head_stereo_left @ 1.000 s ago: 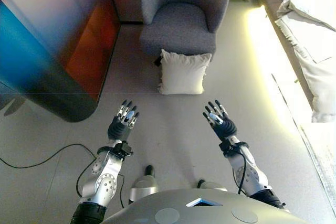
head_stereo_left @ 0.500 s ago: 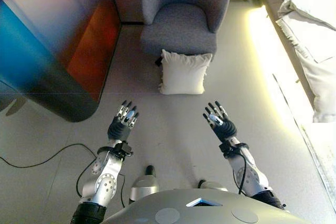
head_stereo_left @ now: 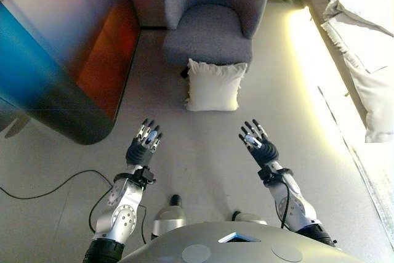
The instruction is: Pick up the cushion and take it to the sofa
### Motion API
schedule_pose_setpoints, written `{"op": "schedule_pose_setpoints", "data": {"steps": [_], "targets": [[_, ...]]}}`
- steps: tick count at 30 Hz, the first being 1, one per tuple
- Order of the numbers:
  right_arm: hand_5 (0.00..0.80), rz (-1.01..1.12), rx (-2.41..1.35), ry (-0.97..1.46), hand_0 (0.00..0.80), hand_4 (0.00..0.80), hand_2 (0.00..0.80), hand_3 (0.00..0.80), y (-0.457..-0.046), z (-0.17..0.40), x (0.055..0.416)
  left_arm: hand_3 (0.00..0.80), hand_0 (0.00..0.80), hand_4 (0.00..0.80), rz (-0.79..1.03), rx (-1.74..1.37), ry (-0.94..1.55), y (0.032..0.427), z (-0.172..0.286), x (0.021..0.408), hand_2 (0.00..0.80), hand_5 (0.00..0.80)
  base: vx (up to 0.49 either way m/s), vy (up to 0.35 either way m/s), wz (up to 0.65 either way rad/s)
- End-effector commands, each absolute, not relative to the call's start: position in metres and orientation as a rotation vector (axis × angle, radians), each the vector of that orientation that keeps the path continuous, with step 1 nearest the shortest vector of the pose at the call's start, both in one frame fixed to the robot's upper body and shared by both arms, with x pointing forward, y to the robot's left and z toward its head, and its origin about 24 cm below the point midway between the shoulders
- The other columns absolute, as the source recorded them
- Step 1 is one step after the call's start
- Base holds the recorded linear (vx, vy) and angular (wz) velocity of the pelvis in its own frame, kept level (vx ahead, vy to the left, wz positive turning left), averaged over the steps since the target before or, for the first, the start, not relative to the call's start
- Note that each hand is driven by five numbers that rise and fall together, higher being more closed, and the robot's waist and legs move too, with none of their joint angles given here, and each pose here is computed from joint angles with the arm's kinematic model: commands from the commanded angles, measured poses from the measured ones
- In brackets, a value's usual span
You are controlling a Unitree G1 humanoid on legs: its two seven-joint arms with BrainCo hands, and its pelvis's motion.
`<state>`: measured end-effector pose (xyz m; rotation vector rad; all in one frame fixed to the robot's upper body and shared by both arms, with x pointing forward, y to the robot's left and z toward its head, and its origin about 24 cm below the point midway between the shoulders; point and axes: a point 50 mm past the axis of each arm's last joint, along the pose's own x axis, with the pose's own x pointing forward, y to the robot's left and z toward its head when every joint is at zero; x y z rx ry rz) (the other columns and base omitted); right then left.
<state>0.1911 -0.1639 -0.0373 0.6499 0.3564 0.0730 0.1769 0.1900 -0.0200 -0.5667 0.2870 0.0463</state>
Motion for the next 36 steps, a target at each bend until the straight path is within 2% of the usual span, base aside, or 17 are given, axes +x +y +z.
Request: {"op": "schedule_pose_setpoints", "data": {"steps": [1, 9, 18, 27, 31, 36], "targets": [[0.0, 0.14, 0.639, 0.223, 0.0, 0.0, 0.0, 0.0, -0.162, -0.011, 0.208, 0.0, 0.0, 0.0, 0.002, -0.508, 0.142, 0.191, 0.007, 0.193, 0.0, 0.0, -0.025, -0.036, -0.01], [0.0, 0.115, 0.568, 0.246, 0.0, 0.0, 0.0, 0.0, -0.168, -0.017, 0.21, 0.0, 0.0, 0.0, 0.02, -0.47, 0.168, 0.189, -0.001, 0.198, 0.0, 0.0, -0.036, 0.007, 0.01], [0.0, 0.081, 0.617, 0.267, 0.0, 0.0, 0.0, 0.0, -0.168, -0.026, 0.199, 0.0, 0.0, 0.0, 0.038, -0.439, 0.174, 0.2, -0.007, 0.186, 0.0, 0.0, 0.049, 0.219, -0.1], [0.0, 0.035, 0.707, 0.218, 0.0, 0.0, 0.0, 0.0, -0.161, -0.022, 0.198, 0.0, 0.0, 0.0, -0.046, -0.417, 0.152, 0.203, -0.001, 0.195, 0.0, 0.0, 0.016, 0.24, 0.14], [0.0, 0.058, 0.709, 0.231, 0.0, 0.0, 0.0, 0.0, -0.159, -0.024, 0.194, 0.0, 0.0, 0.0, -0.061, -0.415, 0.141, 0.204, 0.003, 0.192, 0.0, 0.0, 0.109, 0.012, -0.03], [0.0, 0.061, 0.712, 0.208, 0.0, 0.0, 0.0, 0.0, -0.165, -0.02, 0.205, 0.0, 0.0, 0.0, -0.057, -0.413, 0.116, 0.201, 0.01, 0.2, 0.0, 0.0, 0.25, -0.147, -0.07]]}}
